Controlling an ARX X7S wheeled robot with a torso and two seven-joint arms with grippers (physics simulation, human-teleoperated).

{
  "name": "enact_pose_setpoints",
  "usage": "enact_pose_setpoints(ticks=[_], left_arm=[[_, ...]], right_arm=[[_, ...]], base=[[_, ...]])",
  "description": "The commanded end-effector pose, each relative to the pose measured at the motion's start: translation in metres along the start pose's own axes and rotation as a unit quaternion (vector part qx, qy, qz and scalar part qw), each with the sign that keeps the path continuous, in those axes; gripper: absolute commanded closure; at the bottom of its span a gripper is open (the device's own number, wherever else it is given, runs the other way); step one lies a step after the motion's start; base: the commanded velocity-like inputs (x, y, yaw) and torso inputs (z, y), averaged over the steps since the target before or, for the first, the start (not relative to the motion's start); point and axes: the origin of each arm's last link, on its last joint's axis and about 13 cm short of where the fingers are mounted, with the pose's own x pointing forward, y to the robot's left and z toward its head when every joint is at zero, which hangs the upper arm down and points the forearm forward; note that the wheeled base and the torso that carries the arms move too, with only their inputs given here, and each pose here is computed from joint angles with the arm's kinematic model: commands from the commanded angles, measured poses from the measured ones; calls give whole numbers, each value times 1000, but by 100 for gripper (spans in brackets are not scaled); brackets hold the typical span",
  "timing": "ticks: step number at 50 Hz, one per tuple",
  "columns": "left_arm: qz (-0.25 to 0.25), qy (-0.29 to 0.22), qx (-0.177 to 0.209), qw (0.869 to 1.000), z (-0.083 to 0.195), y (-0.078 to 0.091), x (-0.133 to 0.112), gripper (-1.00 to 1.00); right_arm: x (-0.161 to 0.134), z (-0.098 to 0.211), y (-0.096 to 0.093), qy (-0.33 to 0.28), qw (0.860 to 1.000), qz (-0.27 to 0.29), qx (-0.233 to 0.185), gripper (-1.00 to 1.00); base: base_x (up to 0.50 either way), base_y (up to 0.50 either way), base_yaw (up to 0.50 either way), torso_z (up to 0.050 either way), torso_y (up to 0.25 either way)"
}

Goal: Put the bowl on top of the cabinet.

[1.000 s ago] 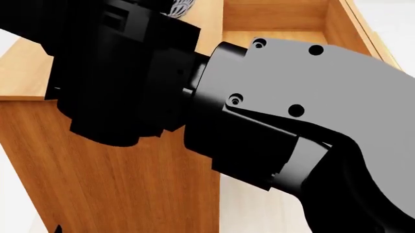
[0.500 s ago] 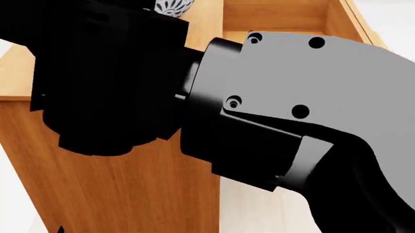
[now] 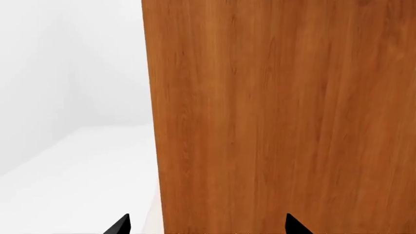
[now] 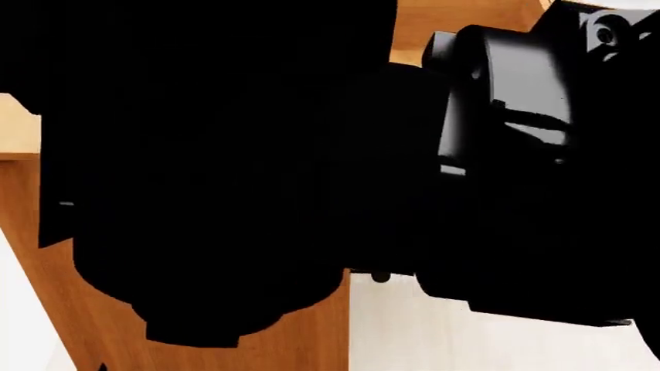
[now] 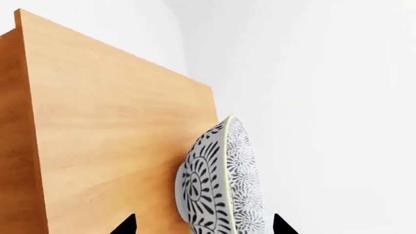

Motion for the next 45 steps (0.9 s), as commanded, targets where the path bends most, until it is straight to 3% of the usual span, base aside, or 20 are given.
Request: enact_pose_setpoints(ticks=[1,8,11,12,13,14,15,16,17,18,20,26,28,29,31,32,38,40,41,45], left_arm=[[-1,4,3,1000,-2,-1,1,-100],[0,4,3,1000,-2,0,2,-100],[2,2,0,1000,0,1,2,-100],[4,2,-1,1000,0,2,3,-100],[5,3,-1,1000,-1,2,4,-100],[4,4,0,1000,-2,1,4,-100],[3,4,2,1000,-2,1,4,-100],[3,6,4,1000,-4,0,5,-100],[3,7,4,1000,-5,0,5,-100],[3,9,5,1000,-6,0,6,-100],[4,12,8,1000,-8,0,7,-100],[7,21,14,1000,-14,-1,12,-100],[6,26,18,999,-18,-2,12,-100],[6,28,19,999,-19,-3,13,-100],[4,29,20,999,-20,-5,14,-100],[2,31,22,999,-22,-7,15,-100],[1,44,28,999,-31,-7,20,-100],[4,48,27,998,-35,-7,23,-100],[4,48,27,998,-35,-6,23,-100],[13,49,20,999,-39,-5,30,-100]], right_arm=[[-25,-17,-13,10,1000,-23,2,-100],[-17,-60,-22,57,996,-45,57,-100],[-14,-92,-32,109,989,-77,71,-100],[-9,-122,-44,168,971,-138,103,-100],[-2,-152,-44,206,946,-207,138,-100],[0,-172,-47,237,924,-276,114,-100],[-1,-184,-49,236,907,-305,170,-100],[-8,-210,-51,310,848,-382,200,-100],[-12,-216,-50,330,828,-419,172,-100],[-18,-228,-44,349,823,-425,143,-100],[-34,-244,-27,354,815,-404,217,-100],[-64,-280,16,387,802,-374,258,-100],[-72,-294,33,387,796,-369,282,-100],[-79,-304,46,376,789,-367,319,-100],[-85,-316,62,380,782,-364,334,-100],[-90,-327,80,384,775,-354,356,-100],[-101,-356,134,383,742,-350,425,-100],[-101,-369,162,381,723,-346,461,-100],[-101,-369,162,381,723,-346,462,-100],[-96,-383,204,356,696,-337,524,-100]], base=[[0,0,0,0,0],[0,0,0,0,0],[0,0,0,0,0],[0,0,0,0,0],[0,0,0,0,0],[0,0,0,0,0],[0,0,0,0,0],[0,0,0,0,0],[0,0,0,0,0],[0,0,0,0,0],[0,0,0,0,0],[0,0,0,0,0],[0,0,0,0,0],[0,0,0,0,0],[0,0,0,0,0],[0,0,0,0,0],[0,0,0,0,0],[0,0,0,-11,0],[0,0,0,0,0],[0,0,0,0,0]])
